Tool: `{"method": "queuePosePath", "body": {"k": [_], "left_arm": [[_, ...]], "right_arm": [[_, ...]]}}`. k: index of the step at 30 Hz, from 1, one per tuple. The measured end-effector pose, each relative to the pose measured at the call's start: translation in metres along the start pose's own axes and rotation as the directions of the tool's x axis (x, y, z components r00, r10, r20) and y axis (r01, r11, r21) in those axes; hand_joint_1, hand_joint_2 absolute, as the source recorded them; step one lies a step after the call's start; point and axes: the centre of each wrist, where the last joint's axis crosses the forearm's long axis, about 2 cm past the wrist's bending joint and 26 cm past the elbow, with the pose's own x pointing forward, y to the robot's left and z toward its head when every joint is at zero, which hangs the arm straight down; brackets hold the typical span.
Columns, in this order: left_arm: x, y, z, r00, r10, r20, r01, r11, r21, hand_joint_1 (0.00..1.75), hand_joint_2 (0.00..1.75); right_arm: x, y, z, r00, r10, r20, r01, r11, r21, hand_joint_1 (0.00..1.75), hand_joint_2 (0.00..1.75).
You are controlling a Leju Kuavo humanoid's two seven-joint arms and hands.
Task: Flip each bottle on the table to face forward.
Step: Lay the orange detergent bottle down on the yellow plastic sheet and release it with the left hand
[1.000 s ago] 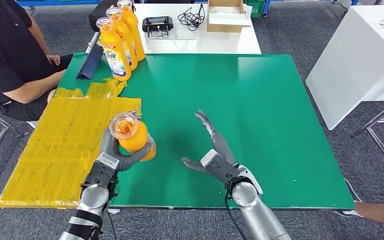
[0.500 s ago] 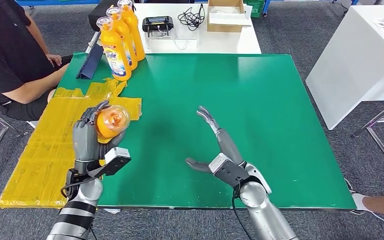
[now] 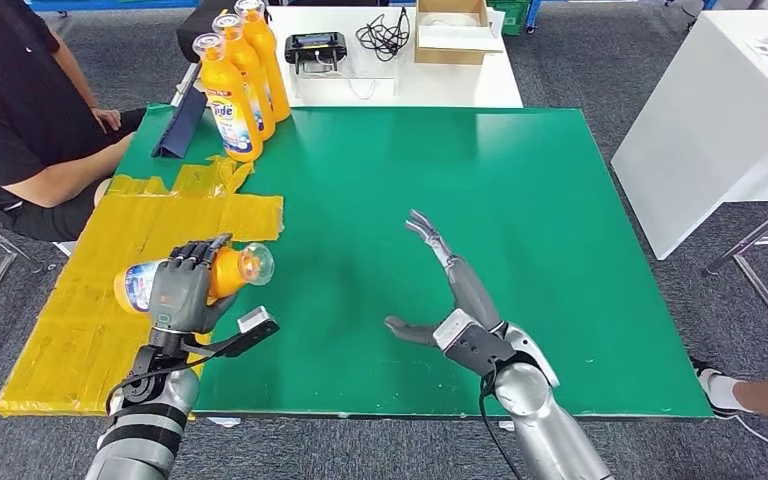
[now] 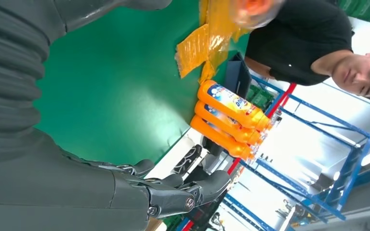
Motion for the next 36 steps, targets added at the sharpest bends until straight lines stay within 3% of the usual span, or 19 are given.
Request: {"method": "queuePosePath", "body": {"k": [4, 5, 8, 9, 13, 24, 26, 28, 30, 32, 34, 36], "left_arm": [[-0.008, -0.01, 0.004, 0.997, -0.055, -0.053, 0.051, 0.995, -0.081, 1.75, 1.75], [-0.01, -0.013, 0.005, 0.996, -0.056, -0.066, 0.05, 0.994, -0.097, 1.31, 1.75], [-0.017, -0.021, 0.009, 0.995, -0.053, -0.082, 0.04, 0.989, -0.144, 0.0, 0.44], [-0.019, -0.024, 0.011, 0.995, -0.05, -0.081, 0.037, 0.986, -0.16, 0.0, 0.0], [-0.019, -0.039, 0.017, 0.994, -0.071, -0.082, 0.045, 0.959, -0.28, 0.0, 0.0], [-0.016, -0.054, -0.002, 0.995, -0.093, -0.038, 0.065, 0.883, -0.465, 0.0, 0.0], [-0.02, -0.053, -0.003, 0.999, 0.001, -0.039, -0.018, 0.891, -0.453, 0.0, 0.0], [-0.025, -0.052, -0.004, 0.98, 0.182, -0.075, -0.197, 0.887, -0.417, 0.0, 0.0], [-0.029, -0.049, -0.009, 0.894, 0.42, -0.159, -0.449, 0.832, -0.326, 0.0, 0.0], [-0.031, -0.042, -0.019, 0.728, 0.647, -0.226, -0.684, 0.706, -0.181, 0.0, 0.0], [-0.029, -0.028, -0.032, 0.53, 0.825, -0.196, -0.846, 0.532, -0.049, 0.0, 0.0], [-0.024, -0.011, -0.041, 0.367, 0.926, -0.086, -0.929, 0.37, 0.02, 0.0, 0.0]], "right_arm": [[0.001, -0.002, 0.001, 1.0, 0.003, -0.003, -0.003, 1.0, 0.005, 0.0, 1.75], [0.001, -0.003, 0.002, 1.0, 0.006, -0.006, -0.006, 1.0, 0.005, 0.0, 1.75], [0.002, -0.005, 0.004, 1.0, 0.022, -0.017, -0.022, 1.0, 0.011, 0.0, 1.75], [0.002, -0.006, 0.005, 0.999, 0.027, -0.021, -0.027, 1.0, 0.012, 0.0, 1.75], [0.0, -0.008, 0.011, 0.998, 0.049, -0.036, -0.048, 0.999, 0.021, 0.0, 1.75], [-0.001, -0.008, 0.013, 0.995, 0.085, -0.042, -0.083, 0.995, 0.047, 0.0, 1.75], [-0.002, -0.008, 0.015, 0.994, 0.101, -0.042, -0.099, 0.994, 0.048, 0.0, 0.87], [-0.003, -0.007, 0.017, 0.988, 0.148, -0.038, -0.146, 0.988, 0.039, 0.0, 0.0], [-0.002, -0.005, 0.021, 0.972, 0.232, -0.028, -0.232, 0.973, 0.014, 0.0, 0.0], [0.001, -0.002, 0.022, 0.958, 0.288, -0.009, -0.288, 0.957, -0.022, 0.0, 0.0], [0.006, 0.003, 0.022, 0.963, 0.269, 0.031, -0.266, 0.961, -0.075, 0.0, 0.0], [0.012, 0.008, 0.022, 0.971, 0.219, 0.091, -0.204, 0.967, -0.151, 0.0, 0.0]]}}
